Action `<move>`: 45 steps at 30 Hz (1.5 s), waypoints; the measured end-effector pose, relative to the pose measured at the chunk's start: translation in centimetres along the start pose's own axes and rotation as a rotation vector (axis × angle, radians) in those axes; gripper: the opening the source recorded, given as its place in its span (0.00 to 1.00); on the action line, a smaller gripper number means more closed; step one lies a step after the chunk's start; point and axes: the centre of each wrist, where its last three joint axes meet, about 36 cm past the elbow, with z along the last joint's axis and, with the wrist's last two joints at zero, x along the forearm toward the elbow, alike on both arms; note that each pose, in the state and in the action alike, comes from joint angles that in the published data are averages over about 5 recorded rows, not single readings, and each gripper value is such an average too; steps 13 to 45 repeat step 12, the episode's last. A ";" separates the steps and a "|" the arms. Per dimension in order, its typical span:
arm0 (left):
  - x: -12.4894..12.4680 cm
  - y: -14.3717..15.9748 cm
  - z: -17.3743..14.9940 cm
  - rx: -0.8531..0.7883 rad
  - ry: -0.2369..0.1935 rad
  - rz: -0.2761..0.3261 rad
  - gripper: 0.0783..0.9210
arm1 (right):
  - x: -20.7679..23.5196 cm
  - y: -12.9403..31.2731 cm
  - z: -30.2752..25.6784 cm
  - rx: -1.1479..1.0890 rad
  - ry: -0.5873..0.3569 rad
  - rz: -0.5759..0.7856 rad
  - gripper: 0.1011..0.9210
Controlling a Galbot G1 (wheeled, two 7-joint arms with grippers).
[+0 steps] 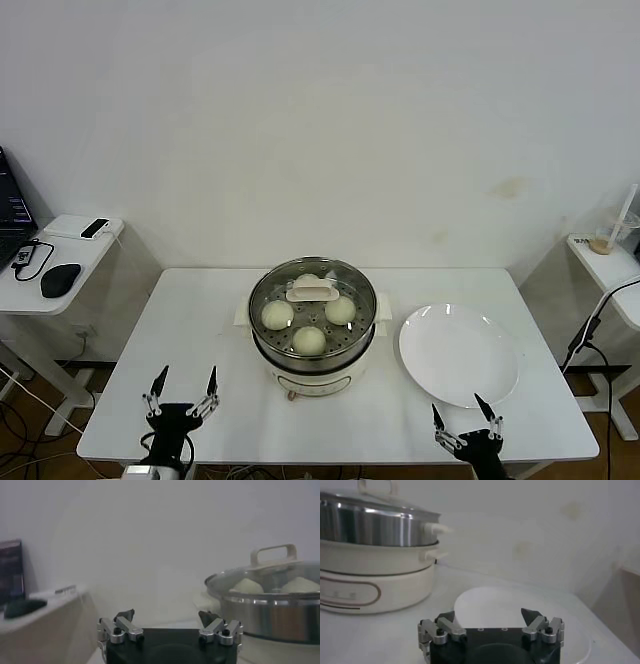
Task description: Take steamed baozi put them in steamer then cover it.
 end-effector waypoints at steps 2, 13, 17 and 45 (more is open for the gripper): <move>0.4 -0.2 0.4 0.017 0.014 -0.001 0.88 | 0.2 0.0 -0.4 -0.002 0.011 0.004 0.88; 1.9 -1.0 1.0 0.059 0.067 0.002 0.88 | 1.1 0.4 -2.2 -0.029 0.046 0.014 0.88; 1.9 -1.0 1.0 0.059 0.067 0.002 0.88 | 1.1 0.4 -2.2 -0.029 0.046 0.014 0.88; 1.9 -1.0 1.0 0.059 0.067 0.002 0.88 | 1.1 0.4 -2.2 -0.029 0.046 0.014 0.88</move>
